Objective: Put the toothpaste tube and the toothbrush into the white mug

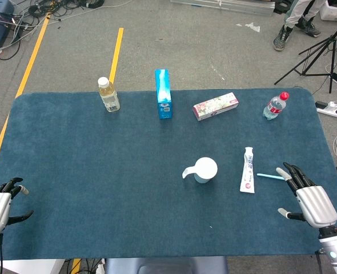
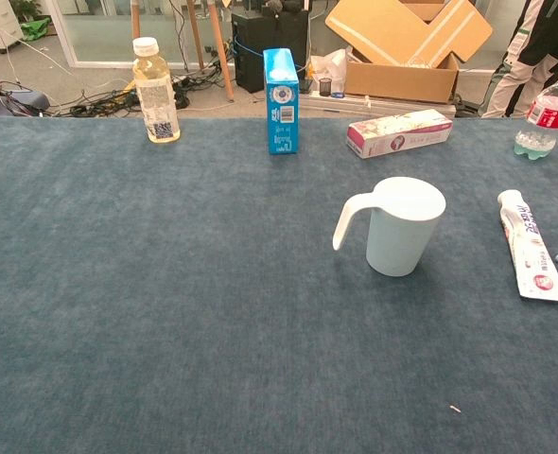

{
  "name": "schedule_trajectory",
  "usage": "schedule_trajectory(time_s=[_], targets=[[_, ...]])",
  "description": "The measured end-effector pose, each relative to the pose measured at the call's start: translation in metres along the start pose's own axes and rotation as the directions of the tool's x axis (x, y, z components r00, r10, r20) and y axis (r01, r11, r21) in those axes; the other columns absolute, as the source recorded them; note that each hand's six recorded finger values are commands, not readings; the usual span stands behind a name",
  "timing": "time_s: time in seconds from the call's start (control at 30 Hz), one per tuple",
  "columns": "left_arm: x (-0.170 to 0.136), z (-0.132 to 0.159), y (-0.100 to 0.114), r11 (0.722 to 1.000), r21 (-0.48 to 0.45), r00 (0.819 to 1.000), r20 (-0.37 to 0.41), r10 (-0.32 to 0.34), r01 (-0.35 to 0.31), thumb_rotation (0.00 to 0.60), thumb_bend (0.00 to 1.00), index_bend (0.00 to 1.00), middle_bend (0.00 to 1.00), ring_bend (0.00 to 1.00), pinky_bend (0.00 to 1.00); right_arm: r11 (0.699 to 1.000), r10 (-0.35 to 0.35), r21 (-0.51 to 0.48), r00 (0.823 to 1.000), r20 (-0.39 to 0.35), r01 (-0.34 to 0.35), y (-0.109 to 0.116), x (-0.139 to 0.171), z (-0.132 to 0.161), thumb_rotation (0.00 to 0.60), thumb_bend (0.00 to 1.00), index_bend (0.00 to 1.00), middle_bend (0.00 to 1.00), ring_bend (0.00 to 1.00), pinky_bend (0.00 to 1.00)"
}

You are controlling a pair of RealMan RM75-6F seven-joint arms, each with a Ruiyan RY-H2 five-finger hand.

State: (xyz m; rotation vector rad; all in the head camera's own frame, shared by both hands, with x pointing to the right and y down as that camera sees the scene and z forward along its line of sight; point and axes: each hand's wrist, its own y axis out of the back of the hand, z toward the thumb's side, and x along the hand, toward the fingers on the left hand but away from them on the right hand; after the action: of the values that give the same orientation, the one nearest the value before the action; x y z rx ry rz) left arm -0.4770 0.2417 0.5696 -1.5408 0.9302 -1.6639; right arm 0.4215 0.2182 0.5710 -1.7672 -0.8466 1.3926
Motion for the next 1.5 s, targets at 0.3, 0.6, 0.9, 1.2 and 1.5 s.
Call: schedule_trajectory(time_s=[0.3, 0.6, 0.9, 1.2, 1.5], targets=[[-0.001, -0.002, -0.001, 1.000, 0.000, 1.000, -0.017, -0.003, 0.003, 0.600, 0.00, 0.45, 0.26, 0.31, 0.39, 0.997, 0.038, 0.068, 0.999, 0.037, -0.040, -0.005, -0.004, -0.005, 0.600, 0.00, 0.00, 0.00, 0.00, 0.37], [-0.003, -0.002, 0.000, 1.000, -0.022, 1.000, -0.018, -0.003, 0.003, 0.600, 0.00, 0.45, 0.27, 0.32, 0.39, 0.998, -0.033, 0.060, 0.991, 0.126, 0.026, 0.003, -0.018, -0.010, 0.600, 0.05, 0.06, 0.25, 0.27, 0.54], [-0.007, 0.000, 0.006, 0.999, -0.042, 1.000, -0.004, 0.015, -0.015, 0.600, 0.00, 0.46, 0.28, 0.32, 0.39, 0.998, 0.057, -0.042, 0.983, 0.173, -0.050, 0.007, -0.043, -0.012, 0.600, 0.35, 0.08, 0.86, 0.93, 0.99], [-0.007, 0.000, 0.004, 0.999, -0.043, 1.000, -0.007, 0.003, -0.004, 0.600, 0.00, 0.46, 0.28, 0.32, 0.39, 0.969, 0.212, -0.181, 0.947, 0.243, -0.171, 0.002, -0.076, -0.010, 0.600, 0.52, 0.08, 0.97, 1.00, 1.00], [-0.007, -0.002, 0.007, 0.998, -0.061, 1.000, -0.010, 0.010, -0.011, 0.600, 0.00, 0.47, 0.29, 0.32, 0.39, 0.923, 0.333, -0.287, 0.903, 0.270, -0.254, -0.021, -0.107, -0.004, 0.600, 0.54, 0.08, 0.98, 1.00, 1.00]])
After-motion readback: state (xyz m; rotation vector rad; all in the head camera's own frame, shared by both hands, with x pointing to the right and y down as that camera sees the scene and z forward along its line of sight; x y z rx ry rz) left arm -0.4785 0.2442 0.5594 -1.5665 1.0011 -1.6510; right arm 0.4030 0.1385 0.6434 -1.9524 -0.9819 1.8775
